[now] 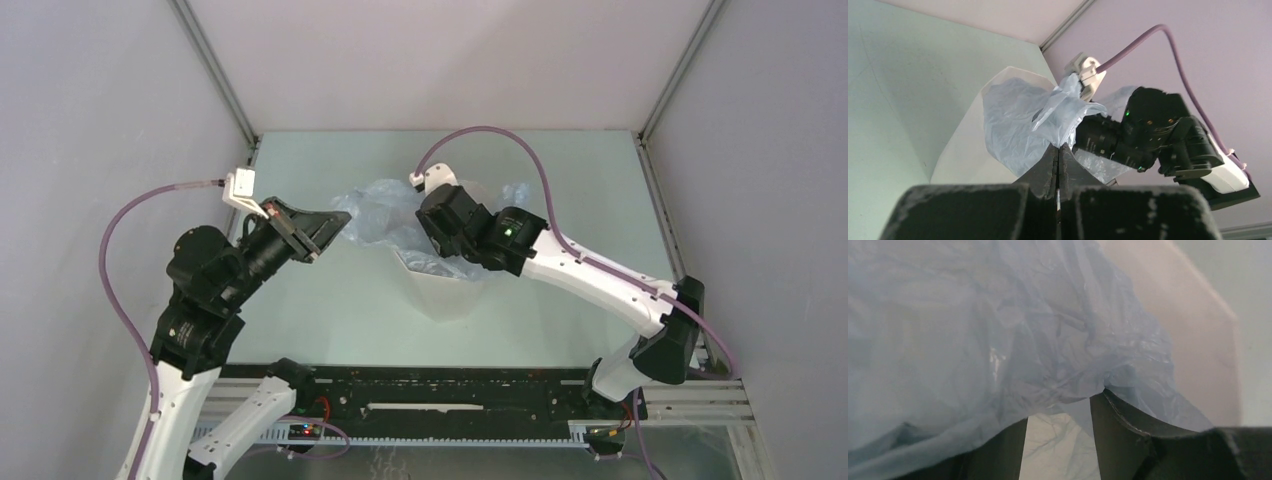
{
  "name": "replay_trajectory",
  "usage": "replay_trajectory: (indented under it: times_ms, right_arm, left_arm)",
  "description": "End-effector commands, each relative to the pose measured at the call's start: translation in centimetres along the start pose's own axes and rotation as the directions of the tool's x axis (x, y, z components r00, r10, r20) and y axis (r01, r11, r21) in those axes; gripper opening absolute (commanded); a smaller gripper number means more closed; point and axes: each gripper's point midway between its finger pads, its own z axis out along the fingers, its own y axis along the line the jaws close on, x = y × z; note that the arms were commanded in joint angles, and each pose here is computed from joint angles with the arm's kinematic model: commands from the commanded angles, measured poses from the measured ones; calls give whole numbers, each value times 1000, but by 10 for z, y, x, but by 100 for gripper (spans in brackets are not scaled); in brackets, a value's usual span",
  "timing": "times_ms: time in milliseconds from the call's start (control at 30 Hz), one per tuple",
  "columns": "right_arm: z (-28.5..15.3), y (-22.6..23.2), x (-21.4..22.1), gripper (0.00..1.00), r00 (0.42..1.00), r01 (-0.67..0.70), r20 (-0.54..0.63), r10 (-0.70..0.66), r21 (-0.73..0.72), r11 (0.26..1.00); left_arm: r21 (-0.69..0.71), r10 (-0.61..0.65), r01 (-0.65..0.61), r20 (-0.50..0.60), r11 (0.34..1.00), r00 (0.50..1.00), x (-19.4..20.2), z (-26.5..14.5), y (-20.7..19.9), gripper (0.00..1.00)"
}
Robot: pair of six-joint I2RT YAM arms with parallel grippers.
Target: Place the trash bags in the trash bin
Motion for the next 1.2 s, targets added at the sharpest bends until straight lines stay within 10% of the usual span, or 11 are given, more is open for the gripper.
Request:
replay_trajectory:
  times_ms: [0, 300, 800, 1167]
  right_arm:
    - [18, 27, 3, 54, 996, -84, 8, 85, -89, 992]
    - [56, 35, 22, 54, 987, -130, -123, 108, -185, 974]
    - [-114, 8, -61, 95, 951, -298, -7, 310, -303, 905]
    - [-107, -9, -15, 75, 980, -197, -39, 193, -169, 966]
  left_arm:
    - [-37, -20, 21, 36, 999, 999, -7, 7, 8, 0]
    - [-166, -92, 86, -29, 982, 995, 15, 41, 49, 0]
    - [-167, -76, 64, -70, 984, 995, 17, 29, 41, 1]
    - [-150, -95, 90, -32, 985, 995, 4, 26, 29, 0]
